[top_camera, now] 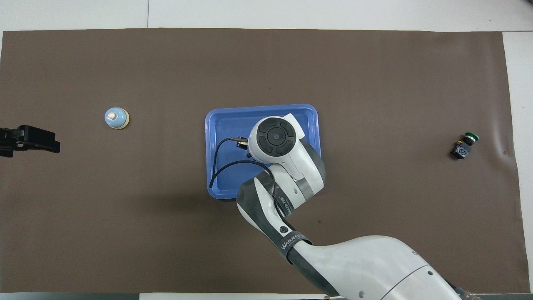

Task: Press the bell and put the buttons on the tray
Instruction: 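Place the red button in the tray beside the yellow one, then reach the right gripper to the green button and grasp it, then place the green button in the tray and withdraw the right gripper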

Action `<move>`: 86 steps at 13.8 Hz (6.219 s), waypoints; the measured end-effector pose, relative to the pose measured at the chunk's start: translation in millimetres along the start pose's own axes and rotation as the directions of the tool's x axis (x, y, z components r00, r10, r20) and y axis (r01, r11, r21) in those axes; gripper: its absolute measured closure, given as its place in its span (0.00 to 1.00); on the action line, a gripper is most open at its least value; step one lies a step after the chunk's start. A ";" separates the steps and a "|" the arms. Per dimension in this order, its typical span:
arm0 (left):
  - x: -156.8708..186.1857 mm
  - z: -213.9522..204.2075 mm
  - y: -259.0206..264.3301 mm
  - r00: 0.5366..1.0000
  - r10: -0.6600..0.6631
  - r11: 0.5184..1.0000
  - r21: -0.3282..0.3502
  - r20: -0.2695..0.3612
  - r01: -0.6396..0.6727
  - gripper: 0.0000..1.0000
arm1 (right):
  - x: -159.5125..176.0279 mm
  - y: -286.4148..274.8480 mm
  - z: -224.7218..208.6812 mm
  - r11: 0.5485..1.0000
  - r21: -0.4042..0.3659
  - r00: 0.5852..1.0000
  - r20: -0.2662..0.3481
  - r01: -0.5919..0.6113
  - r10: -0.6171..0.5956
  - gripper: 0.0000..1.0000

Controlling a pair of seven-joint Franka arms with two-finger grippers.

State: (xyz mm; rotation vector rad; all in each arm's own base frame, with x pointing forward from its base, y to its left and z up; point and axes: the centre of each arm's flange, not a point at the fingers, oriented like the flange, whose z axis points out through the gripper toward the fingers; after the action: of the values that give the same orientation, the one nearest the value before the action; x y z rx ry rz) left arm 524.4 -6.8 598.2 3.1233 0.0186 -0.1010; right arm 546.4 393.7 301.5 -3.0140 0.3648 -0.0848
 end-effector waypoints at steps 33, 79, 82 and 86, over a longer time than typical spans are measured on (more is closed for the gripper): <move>0.0 0.0 0.0 1.000 0.000 1.000 0.000 0.000 0.000 0.00 | 167.4 469.6 -137.2 0.968 -0.171 0.983 -0.018 -0.183 0.183 0.00; 0.0 0.0 0.0 1.000 0.000 1.000 0.000 0.000 0.000 0.00 | 11.2 36.9 -166.6 0.987 -0.045 0.986 0.073 0.152 -0.148 0.58; 0.0 0.0 0.0 1.000 0.000 1.000 0.000 0.000 0.000 0.00 | -5.2 -15.6 -124.9 0.987 -0.047 0.986 0.083 0.151 -0.147 0.58; 0.0 0.0 0.0 1.000 0.000 1.000 0.000 0.000 0.000 0.00 | -25.7 -66.8 -50.0 0.980 -0.036 0.980 0.051 0.195 -0.193 0.58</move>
State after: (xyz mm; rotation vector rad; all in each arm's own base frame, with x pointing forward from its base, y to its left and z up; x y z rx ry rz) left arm 524.4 -6.8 598.2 3.1233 0.0187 -0.1009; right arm 533.8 459.6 357.5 -3.0769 0.0677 -0.0210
